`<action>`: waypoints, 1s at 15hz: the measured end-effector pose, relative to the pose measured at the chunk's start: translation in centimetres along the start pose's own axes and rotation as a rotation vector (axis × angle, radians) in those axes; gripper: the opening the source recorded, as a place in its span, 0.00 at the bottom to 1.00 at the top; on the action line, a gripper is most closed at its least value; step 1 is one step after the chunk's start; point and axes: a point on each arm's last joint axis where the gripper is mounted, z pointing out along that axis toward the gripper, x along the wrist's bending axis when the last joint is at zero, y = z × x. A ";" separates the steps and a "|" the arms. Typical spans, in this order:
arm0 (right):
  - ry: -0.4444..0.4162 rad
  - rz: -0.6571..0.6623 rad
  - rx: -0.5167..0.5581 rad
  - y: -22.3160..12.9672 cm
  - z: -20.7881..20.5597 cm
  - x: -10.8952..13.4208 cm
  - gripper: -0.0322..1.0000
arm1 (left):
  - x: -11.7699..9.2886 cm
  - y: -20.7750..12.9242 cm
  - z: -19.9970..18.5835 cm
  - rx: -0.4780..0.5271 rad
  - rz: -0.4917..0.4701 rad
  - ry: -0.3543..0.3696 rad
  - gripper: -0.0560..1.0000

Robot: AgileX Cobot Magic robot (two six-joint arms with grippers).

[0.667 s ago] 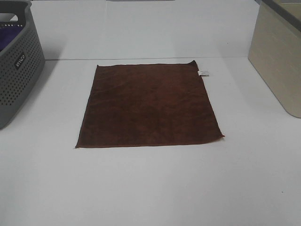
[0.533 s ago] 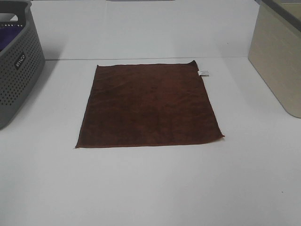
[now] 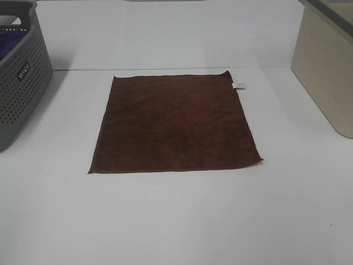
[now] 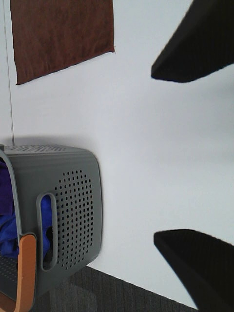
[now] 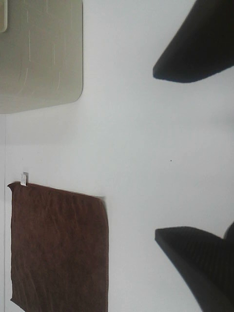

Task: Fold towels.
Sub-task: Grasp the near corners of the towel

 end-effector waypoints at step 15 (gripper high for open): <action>0.000 0.000 0.000 0.0 0.0 0.0 0.79 | 0.0 0.0 0.0 0.000 0.000 0.000 0.78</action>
